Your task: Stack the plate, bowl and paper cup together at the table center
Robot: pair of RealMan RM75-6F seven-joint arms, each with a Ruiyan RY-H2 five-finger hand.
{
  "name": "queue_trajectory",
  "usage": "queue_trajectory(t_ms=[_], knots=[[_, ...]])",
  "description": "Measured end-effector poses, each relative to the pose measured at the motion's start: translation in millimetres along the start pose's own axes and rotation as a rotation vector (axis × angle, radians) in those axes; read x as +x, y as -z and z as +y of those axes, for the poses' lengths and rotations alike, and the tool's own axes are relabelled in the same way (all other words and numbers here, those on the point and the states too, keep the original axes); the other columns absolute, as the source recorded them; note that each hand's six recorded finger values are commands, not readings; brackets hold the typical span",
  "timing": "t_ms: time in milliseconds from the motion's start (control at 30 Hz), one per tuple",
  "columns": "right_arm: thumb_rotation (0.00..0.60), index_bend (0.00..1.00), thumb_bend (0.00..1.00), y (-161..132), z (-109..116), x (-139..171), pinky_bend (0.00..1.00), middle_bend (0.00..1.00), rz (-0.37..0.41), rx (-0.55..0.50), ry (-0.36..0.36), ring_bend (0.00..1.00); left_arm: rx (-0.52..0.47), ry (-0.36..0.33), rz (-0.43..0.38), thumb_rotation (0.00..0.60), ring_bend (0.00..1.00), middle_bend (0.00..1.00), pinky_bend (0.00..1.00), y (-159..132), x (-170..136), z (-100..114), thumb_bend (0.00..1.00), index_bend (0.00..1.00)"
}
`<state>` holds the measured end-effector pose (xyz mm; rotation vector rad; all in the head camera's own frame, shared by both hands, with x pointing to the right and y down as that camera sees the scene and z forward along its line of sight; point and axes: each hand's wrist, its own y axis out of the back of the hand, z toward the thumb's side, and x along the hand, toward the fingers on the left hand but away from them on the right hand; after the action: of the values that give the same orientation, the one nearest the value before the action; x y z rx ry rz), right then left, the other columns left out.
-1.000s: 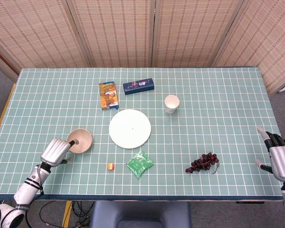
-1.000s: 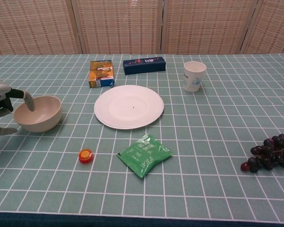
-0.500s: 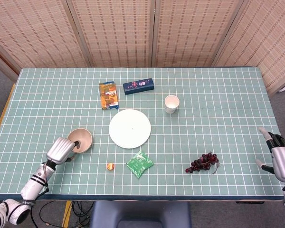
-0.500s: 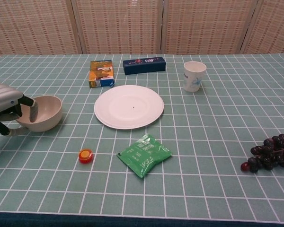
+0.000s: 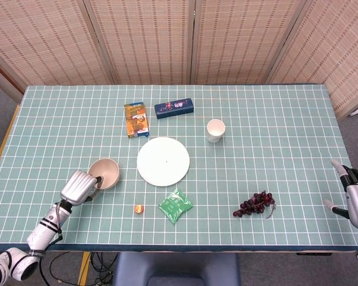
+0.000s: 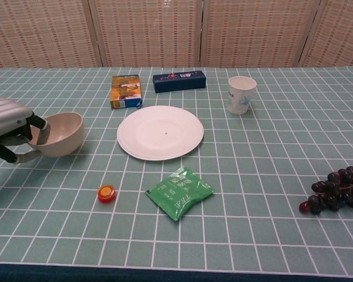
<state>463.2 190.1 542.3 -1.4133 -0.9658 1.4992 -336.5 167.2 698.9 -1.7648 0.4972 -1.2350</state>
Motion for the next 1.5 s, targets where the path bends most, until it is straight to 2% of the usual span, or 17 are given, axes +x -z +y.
queue_trajectory(t_ms=[200,367,567,800,1067,1300,1500], knots=[[0.6,0.12,0.0,1.2,1.6,-0.5,0.4,0.24,-0.002,0.001,0.004,0.23,-0.007,-0.05,-0.058,0.6,0.91,0.98,0.99,-19.1,16.2,22.9,0.37,0.58],[0.6,0.12,0.0,2.9,1.1,-0.4,0.4,0.24,-0.007,0.002,0.002,0.23,-0.003,-0.084,-0.117,0.6,0.91,0.98,0.99,-45.3,41.3,44.9,0.38,0.58],[0.6,0.12,0.0,5.3,2.0,0.8,0.4,0.24,-0.012,0.002,0.003,0.23,0.001,-0.09,-0.168,0.6,0.91,0.98,0.99,-81.1,73.8,59.7,0.37,0.58],[0.6,0.12,0.0,9.3,2.7,2.3,0.4,0.24,-0.022,0.001,0.004,0.23,0.01,-0.071,-0.197,0.6,0.91,0.98,0.99,-115.3,101.2,60.8,0.37,0.58],[0.6,0.12,0.0,13.6,3.3,4.7,0.4,0.24,-0.032,-0.004,0.006,0.23,0.033,-0.052,-0.178,0.6,0.91,0.98,0.99,-140.2,131.7,54.1,0.37,0.58],[0.6,0.12,0.0,17.7,4.3,7.5,0.4,0.24,-0.041,-0.008,0.008,0.23,0.087,-0.036,-0.158,0.6,0.9,0.98,0.99,-148.9,144.8,50.4,0.37,0.57],[0.6,0.12,0.0,21.4,5.7,9.3,0.4,0.24,-0.049,-0.007,0.009,0.23,0.133,-0.013,-0.129,0.6,0.88,0.94,0.97,-150.0,151.5,45.5,0.37,0.51]])
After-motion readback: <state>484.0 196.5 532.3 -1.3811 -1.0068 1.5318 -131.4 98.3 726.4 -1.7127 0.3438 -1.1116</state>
